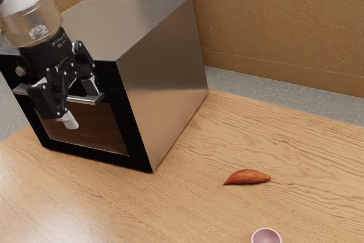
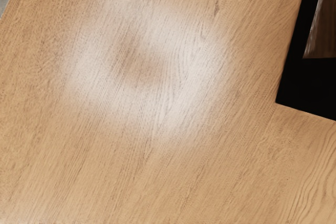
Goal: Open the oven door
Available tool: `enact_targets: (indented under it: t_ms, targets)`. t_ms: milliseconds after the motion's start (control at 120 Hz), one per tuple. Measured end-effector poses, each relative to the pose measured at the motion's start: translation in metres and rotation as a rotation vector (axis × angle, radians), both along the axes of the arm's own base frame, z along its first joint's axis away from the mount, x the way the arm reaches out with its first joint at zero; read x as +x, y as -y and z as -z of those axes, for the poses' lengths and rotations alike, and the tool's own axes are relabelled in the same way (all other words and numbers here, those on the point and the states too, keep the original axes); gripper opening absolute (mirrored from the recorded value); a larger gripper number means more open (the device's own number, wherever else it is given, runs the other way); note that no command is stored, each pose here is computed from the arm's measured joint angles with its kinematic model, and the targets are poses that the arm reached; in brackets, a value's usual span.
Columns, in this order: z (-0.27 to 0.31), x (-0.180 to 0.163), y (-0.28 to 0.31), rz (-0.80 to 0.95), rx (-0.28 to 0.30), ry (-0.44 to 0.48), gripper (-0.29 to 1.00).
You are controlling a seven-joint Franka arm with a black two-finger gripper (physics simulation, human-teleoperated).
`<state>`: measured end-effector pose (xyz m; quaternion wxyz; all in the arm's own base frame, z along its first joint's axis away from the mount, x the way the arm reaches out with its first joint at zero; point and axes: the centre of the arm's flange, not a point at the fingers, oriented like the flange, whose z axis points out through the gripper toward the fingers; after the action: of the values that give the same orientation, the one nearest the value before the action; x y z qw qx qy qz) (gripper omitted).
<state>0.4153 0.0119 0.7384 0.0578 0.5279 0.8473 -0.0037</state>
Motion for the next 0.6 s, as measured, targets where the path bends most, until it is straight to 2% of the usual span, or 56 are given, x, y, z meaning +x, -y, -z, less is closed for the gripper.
enact_targets:
  t_ms: [125, 242, 375, 517, 600]
  targets:
    - [0.01, -0.002, 0.002, -0.039, -0.009, -0.021, 0.7]
    - [0.03, -0.064, -0.079, -0.284, -0.006, 0.053, 0.7]
    - [0.032, -0.084, -0.117, -0.451, 0.077, 0.163, 0.7]
    - [0.033, -0.089, -0.139, -0.516, 0.113, 0.175, 0.7]
    - [0.034, -0.08, -0.147, -0.472, 0.175, 0.19, 0.7]
